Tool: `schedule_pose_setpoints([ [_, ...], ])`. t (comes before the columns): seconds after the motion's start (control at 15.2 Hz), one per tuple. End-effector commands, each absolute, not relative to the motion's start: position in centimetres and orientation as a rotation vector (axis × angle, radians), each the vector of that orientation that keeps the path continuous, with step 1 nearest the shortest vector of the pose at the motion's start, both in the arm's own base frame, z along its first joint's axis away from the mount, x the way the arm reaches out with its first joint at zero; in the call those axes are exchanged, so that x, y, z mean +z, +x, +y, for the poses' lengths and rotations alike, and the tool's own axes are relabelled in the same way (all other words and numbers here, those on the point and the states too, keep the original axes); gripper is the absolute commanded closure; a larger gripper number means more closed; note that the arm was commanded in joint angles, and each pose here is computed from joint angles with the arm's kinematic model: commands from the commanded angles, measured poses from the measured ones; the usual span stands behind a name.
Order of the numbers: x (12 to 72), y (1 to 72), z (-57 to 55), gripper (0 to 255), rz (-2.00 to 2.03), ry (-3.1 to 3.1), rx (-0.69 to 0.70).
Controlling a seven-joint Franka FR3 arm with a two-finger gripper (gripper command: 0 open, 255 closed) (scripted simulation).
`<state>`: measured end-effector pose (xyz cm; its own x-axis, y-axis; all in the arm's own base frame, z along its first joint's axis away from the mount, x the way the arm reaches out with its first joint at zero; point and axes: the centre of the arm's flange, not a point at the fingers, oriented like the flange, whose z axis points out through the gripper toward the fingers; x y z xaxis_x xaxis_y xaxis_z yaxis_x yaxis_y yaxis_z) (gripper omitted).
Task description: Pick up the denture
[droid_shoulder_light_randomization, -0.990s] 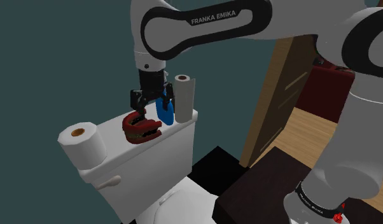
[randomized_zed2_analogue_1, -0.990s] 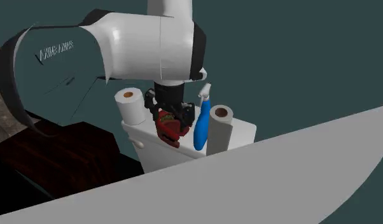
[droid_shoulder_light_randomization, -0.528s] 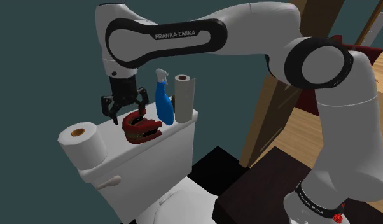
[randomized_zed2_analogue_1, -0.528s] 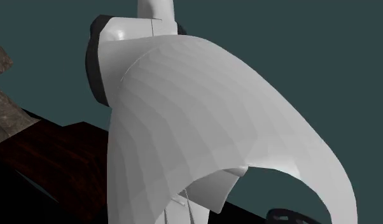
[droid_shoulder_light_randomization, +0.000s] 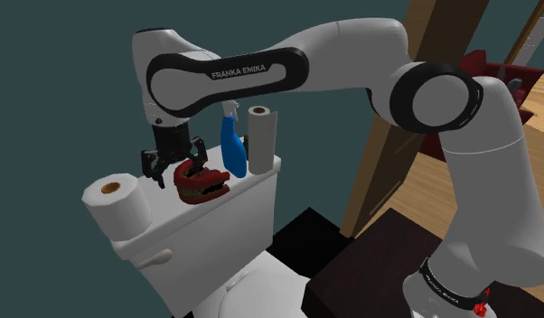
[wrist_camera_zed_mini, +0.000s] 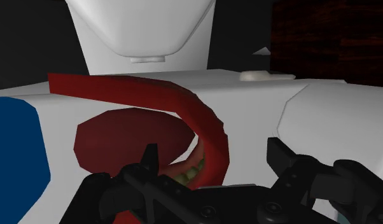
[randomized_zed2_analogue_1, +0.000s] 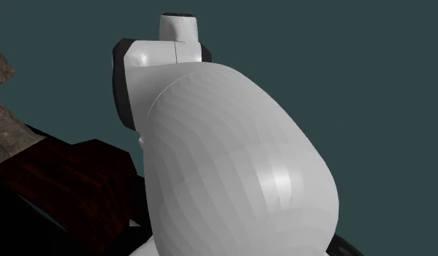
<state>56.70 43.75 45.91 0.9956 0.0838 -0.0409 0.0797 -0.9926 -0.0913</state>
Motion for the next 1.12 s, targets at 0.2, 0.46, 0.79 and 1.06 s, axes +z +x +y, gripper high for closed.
schedule_pose_setpoints([
  [0.2, 45.3, 56.7, 43.8, 255, -0.125, -3.048, 0.068],
  [0.46, 45.3, 56.7, 43.8, 255, -0.125, -3.048, 0.068],
  [0.79, 45.8, 56.7, 43.8, 255, -0.125, -3.048, 0.068],
  [1.06, 47.9, 56.7, 43.8, 255, -0.125, -3.048, 0.068],
])
